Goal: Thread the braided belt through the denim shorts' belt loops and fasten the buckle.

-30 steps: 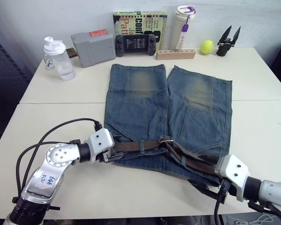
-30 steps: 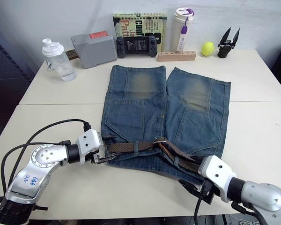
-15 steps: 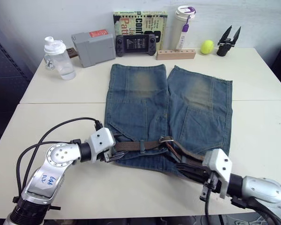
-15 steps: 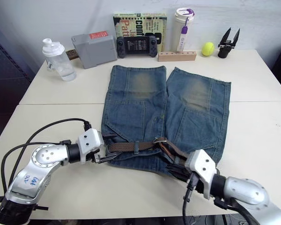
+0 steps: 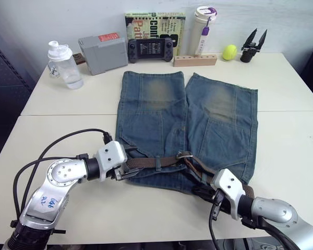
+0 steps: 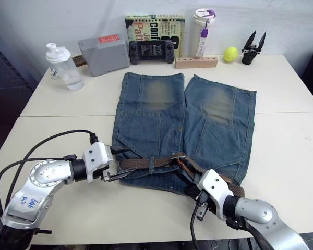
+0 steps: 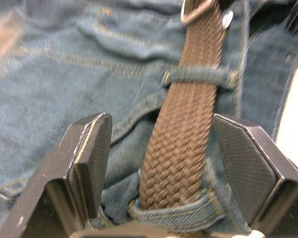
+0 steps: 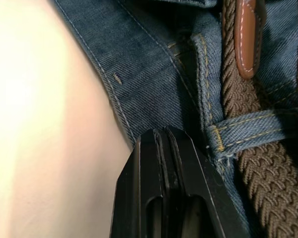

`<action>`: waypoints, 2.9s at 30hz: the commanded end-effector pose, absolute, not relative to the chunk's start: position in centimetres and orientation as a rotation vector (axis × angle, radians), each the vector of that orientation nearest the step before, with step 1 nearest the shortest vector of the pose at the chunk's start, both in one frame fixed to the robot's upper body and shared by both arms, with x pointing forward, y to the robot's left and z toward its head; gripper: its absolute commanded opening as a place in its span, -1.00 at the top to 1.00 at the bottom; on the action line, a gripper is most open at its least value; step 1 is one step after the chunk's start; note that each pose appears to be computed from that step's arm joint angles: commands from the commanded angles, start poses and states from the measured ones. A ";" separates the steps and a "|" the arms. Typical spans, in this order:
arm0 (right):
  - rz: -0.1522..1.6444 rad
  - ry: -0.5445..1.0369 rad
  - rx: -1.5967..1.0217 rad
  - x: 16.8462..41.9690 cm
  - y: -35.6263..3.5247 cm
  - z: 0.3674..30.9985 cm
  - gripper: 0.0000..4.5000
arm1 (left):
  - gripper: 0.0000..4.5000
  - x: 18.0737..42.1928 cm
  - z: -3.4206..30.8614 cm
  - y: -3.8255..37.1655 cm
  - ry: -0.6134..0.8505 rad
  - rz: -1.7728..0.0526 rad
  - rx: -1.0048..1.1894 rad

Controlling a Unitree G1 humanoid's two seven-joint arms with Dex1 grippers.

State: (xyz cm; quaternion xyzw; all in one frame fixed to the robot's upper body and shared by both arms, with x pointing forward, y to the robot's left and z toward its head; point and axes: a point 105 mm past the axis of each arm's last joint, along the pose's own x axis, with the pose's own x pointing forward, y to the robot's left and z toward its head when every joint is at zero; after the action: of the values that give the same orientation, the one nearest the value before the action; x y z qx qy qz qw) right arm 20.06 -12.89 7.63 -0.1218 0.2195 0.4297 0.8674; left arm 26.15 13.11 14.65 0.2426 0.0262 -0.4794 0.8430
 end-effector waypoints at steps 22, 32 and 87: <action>0.913 0.601 -0.174 18.7 -11.5 5.5 0.98 | -0.58 26.1 12.1 11.7 -0.177 -0.878 0.979; 0.923 0.593 -0.157 18.8 -10.8 5.6 0.98 | -0.58 24.7 12.2 13.0 -0.254 -0.829 1.042; 0.693 0.588 -0.396 22.1 -18.8 6.8 1.00 | 0.15 20.4 10.6 16.2 -0.121 -0.912 0.816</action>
State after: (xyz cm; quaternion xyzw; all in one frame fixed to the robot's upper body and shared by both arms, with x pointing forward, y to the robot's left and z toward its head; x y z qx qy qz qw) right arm 19.94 -14.25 7.38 -0.1351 0.2531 0.4130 0.8644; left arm 23.69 16.23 9.59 0.4205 -0.0683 -0.3652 0.8277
